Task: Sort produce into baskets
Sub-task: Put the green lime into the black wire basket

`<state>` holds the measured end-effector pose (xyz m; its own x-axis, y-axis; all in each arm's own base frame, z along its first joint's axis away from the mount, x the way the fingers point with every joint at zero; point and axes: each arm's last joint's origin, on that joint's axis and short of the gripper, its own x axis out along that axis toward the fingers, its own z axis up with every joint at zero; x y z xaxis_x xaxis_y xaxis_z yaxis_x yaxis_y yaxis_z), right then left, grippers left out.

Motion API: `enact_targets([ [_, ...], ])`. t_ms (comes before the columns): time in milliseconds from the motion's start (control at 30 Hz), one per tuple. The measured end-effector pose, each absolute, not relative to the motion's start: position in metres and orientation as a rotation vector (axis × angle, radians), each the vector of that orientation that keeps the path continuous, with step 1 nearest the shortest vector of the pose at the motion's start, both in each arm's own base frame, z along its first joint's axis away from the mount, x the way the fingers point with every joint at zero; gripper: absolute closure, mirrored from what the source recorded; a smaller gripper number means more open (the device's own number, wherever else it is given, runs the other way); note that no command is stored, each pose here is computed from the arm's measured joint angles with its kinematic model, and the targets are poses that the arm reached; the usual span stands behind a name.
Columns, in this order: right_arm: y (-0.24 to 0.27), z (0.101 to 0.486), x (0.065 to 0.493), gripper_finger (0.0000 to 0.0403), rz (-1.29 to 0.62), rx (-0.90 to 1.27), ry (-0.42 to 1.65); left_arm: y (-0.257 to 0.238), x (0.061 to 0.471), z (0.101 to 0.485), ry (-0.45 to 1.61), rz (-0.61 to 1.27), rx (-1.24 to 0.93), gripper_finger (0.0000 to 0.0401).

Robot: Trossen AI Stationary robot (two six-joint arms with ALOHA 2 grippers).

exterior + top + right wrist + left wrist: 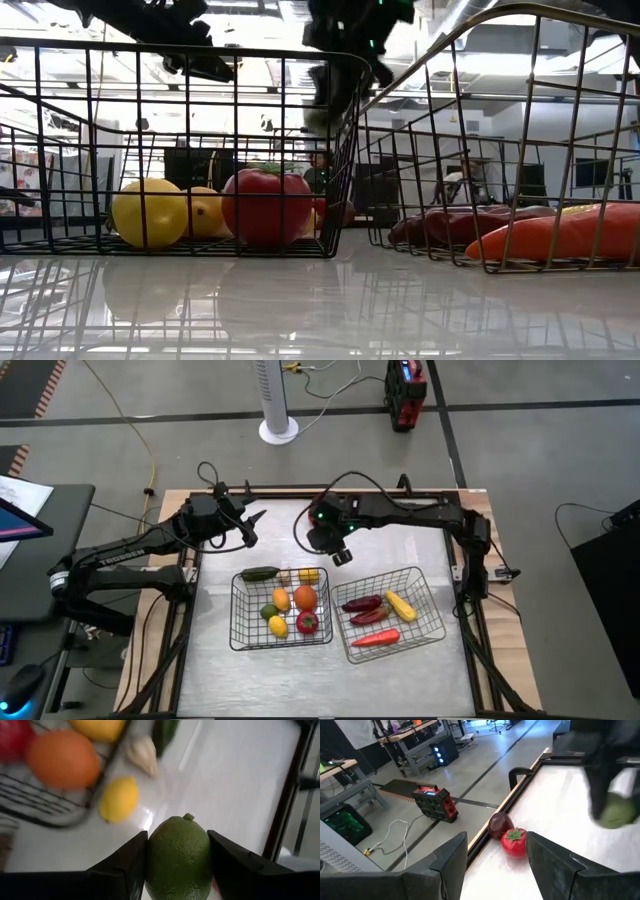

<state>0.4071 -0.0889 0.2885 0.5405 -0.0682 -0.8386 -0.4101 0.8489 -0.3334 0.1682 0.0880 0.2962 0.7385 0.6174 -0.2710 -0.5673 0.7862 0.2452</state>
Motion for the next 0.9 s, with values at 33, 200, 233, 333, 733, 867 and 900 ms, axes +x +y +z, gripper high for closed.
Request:
enact_targets([
  [33, -0.083, 0.293, 0.409, 0.0189, 0.221, -0.543, 0.979, 0.088, 0.168, 0.296, 0.351, 0.656, 0.151, 0.0211],
  [200, -0.053, 0.307, 0.416, 0.0189, 0.26, -0.554, 0.925, 0.088, 0.168, 0.296, 0.351, 0.66, 0.151, 0.0211],
  [233, -0.047, 0.308, 0.417, 0.0188, 0.274, -0.561, 0.909, 0.088, 0.168, 0.296, 0.352, 0.66, 0.151, 0.0211],
  [333, -0.028, 0.309, 0.419, 0.0187, 0.339, -0.564, 0.873, 0.088, 0.167, 0.296, 0.357, 0.666, 0.151, 0.0211],
  [733, 0.01, 0.312, 0.425, 0.0172, 0.355, -0.424, 0.807, 0.088, 0.167, 0.295, 0.372, 0.691, 0.145, 0.0211],
  [867, 0.005, 0.31, 0.425, 0.0143, 0.331, -0.383, 0.821, 0.088, 0.167, 0.294, 0.375, 0.673, 0.121, 0.0211],
  [900, 0.004, 0.31, 0.425, 0.0137, 0.324, -0.377, 0.822, 0.087, 0.167, 0.292, 0.383, 0.653, 0.11, 0.0211],
])
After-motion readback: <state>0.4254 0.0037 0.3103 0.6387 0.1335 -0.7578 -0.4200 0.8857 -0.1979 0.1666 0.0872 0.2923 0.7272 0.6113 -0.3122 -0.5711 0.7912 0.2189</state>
